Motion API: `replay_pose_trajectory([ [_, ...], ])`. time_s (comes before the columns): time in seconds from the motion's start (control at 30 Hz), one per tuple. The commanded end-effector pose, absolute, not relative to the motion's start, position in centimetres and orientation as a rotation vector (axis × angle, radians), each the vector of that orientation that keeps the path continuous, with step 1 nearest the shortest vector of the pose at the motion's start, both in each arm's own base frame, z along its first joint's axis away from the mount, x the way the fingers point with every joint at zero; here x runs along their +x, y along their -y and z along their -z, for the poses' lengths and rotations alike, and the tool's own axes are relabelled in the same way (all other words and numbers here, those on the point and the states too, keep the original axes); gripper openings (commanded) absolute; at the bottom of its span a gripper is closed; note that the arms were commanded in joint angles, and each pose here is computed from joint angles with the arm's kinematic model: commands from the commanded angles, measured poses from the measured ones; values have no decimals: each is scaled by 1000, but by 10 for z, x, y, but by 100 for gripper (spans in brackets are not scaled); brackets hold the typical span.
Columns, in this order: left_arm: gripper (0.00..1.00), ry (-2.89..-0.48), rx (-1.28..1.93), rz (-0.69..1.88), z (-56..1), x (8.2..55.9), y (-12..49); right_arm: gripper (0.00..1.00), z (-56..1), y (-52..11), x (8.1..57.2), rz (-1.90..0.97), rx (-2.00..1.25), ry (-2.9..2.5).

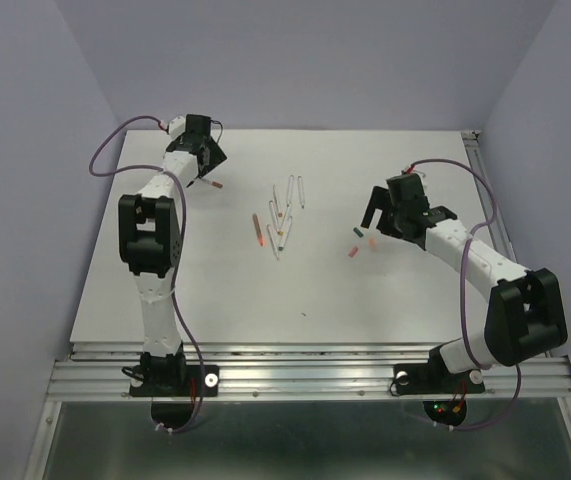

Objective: Open the pen caps

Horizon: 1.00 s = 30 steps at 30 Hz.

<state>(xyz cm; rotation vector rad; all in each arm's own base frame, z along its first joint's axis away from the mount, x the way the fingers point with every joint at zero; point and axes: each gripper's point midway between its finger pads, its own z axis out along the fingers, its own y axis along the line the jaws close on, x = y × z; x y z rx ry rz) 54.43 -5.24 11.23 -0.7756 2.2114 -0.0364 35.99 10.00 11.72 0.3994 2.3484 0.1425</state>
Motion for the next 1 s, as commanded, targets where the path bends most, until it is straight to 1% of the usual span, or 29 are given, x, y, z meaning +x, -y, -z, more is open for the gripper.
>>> replay_pose_trajectory([
  [0.0,94,-2238,-871,-106,-101,560,26,100,-113,-83,355,-43,412,-2338],
  [0.03,94,-2222,-873,-114,-114,562,24,100,-113,-83,355,-42,410,-2338],
  [0.07,94,-2242,-896,-145,-99,564,20,100,-111,-81,354,-28,413,-2341],
  [0.1,94,-2217,-905,-148,-108,571,17,100,-110,-80,353,-21,414,-2344],
  [0.2,93,-2232,-928,-143,-97,575,13,100,-108,-78,353,-10,417,-2342],
  [0.27,88,-2225,-935,-141,-93,578,12,100,-107,-78,353,-6,416,-2344],
  [0.33,87,-2232,-932,-151,-81,582,7,100,-106,-78,353,-5,413,-2348],
  [0.37,82,-2237,-933,-150,-78,584,6,100,-105,-78,353,0,414,-2349],
  [0.43,77,-2273,-938,-139,-63,585,3,100,-105,-77,352,4,415,-2350],
  [0.47,72,-2293,-938,-144,-53,584,3,100,-105,-75,352,9,419,-2346],
  [0.53,66,-2309,-930,-152,-47,584,3,100,-106,-73,352,21,415,-2337],
  [0.57,59,-2319,-925,-157,-42,584,3,100,-107,-71,352,33,418,-2327],
  [0.6,55,-2326,-920,-161,-40,583,3,100,-108,-70,352,40,421,-2323],
  [0.63,46,-2338,-910,-169,-37,582,2,100,-109,-69,352,48,424,-2318],
  [0.77,31,-2382,-890,-188,-23,574,3,100,-112,-68,352,47,424,-2308],
  [0.83,5,-2408,-878,-194,-18,568,3,100,-111,-68,352,47,417,-2309],
  [0.87,0,-2418,-873,-189,-16,566,4,100,-111,-68,352,48,414,-2308],
  [0.97,0,-2432,-860,-175,-18,557,6,100,-114,-69,351,36,386,-2307],
])
